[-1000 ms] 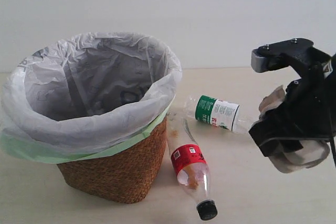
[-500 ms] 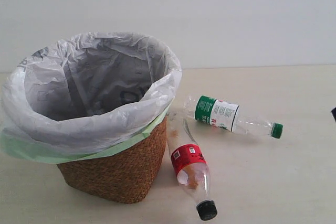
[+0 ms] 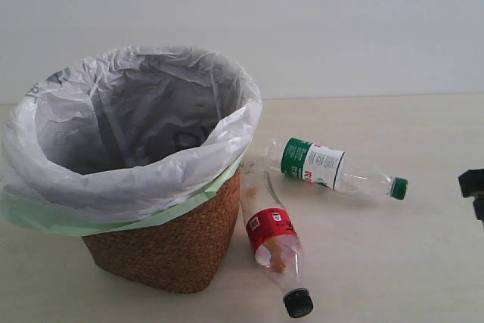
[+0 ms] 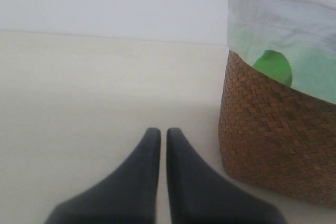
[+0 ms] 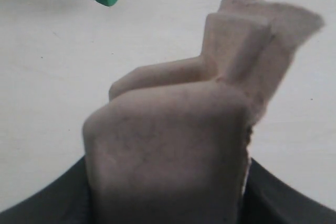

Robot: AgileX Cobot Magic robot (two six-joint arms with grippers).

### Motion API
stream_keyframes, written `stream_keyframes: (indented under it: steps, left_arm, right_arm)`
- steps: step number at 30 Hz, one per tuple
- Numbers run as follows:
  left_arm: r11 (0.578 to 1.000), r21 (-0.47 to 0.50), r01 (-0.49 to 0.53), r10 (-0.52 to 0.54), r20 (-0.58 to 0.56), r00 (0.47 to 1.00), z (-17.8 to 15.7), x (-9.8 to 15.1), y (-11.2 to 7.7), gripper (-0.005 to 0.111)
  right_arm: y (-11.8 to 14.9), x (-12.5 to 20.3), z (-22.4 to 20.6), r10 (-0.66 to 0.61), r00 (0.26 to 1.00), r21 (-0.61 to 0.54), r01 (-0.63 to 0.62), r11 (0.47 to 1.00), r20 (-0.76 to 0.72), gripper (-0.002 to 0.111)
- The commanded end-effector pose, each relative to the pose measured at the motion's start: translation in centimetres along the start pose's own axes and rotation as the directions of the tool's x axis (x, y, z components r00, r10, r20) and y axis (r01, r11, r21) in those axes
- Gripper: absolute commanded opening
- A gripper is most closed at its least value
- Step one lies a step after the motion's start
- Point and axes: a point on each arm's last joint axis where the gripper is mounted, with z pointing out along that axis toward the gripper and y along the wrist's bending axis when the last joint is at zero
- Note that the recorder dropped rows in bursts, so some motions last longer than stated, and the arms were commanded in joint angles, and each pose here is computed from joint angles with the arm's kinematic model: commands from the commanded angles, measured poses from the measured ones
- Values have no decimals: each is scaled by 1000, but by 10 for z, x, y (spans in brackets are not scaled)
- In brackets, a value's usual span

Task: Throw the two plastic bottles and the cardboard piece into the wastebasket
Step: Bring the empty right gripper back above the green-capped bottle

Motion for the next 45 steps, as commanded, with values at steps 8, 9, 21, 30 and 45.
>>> stream_keyframes:
  steps: [8, 9, 21, 30, 45]
  left_arm:
    - [1000, -2, 2, -2, 4, 1000, 0, 1, 0, 4]
    - [1000, -2, 2, -2, 4, 1000, 0, 1, 0, 4]
    - [1000, -2, 2, -2, 4, 1000, 0, 1, 0, 4]
    - [1000, -2, 2, -2, 4, 1000, 0, 1, 0, 4]
    - [1000, -2, 2, -2, 4, 1000, 0, 1, 0, 4]
  right_arm:
    - [178, -113, -135, -99, 937, -584, 289, 758, 335, 13]
    - [187, -120, -147, -103, 933, -610, 306, 731, 345, 23]
    - [189, -150, -127, -216, 964, -315, 255, 914, 154, 65]
    - [166, -156, -69, -543, 837, 107, 535, 838, 65, 59]
    - [119, -167, 60, -645, 726, 17, 667, 745, -238, 47]
